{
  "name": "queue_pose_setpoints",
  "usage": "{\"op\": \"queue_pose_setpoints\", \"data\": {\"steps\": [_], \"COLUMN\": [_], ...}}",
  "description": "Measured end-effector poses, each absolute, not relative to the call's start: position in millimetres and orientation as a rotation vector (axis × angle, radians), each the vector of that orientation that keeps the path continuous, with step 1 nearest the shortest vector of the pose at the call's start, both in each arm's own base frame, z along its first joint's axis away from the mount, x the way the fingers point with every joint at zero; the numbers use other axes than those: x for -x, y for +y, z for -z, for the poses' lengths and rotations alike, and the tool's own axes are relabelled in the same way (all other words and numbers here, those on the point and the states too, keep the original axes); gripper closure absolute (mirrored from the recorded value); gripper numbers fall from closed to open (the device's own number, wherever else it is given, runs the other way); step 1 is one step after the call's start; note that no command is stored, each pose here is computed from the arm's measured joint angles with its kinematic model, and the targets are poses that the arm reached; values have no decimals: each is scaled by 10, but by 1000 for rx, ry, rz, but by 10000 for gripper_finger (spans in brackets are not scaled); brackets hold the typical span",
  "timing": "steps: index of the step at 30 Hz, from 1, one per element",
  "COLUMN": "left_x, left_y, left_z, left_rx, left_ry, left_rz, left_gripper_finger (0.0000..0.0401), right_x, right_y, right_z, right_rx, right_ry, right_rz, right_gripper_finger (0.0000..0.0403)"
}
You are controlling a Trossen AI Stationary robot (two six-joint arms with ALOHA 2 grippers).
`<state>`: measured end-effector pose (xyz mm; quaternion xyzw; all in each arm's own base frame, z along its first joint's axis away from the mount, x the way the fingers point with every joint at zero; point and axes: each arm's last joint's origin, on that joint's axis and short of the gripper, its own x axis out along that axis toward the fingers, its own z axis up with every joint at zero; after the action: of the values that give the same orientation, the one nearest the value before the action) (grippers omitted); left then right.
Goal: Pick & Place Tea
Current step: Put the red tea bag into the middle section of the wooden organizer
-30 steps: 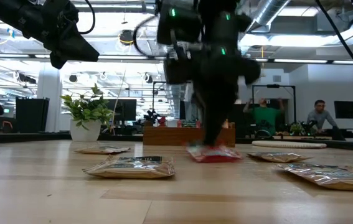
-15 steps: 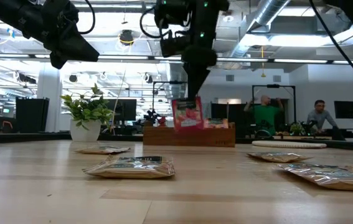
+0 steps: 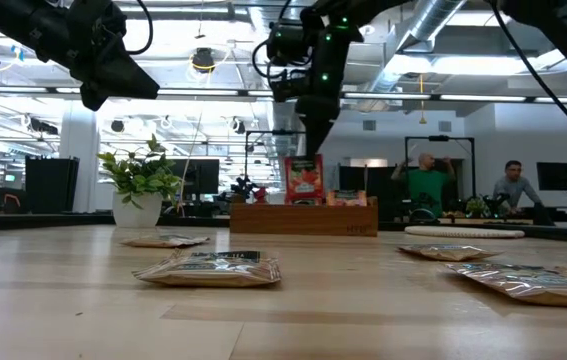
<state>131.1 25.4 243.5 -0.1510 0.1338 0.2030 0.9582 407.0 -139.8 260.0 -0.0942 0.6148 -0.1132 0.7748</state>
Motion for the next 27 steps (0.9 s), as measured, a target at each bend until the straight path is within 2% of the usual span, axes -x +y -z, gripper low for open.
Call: {"op": "queue_pose_setpoints", "data": {"steps": [15,27], "left_x": [-1308,-1307], "left_y": [261,264], "left_z": [-2436,-2436], "left_rx": [301,300], "left_ry": [267,265], "left_rz": [-437,-449], "left_gripper_finger": [327,327], "right_x": [-3984,-3984], "right_y": [-1681,-1672], "right_z": [-2461,-2325], "right_rx": [192,211], "right_ry": [1320,1318], "right_rz": [209,161], "right_gripper_finger": [403,403]}}
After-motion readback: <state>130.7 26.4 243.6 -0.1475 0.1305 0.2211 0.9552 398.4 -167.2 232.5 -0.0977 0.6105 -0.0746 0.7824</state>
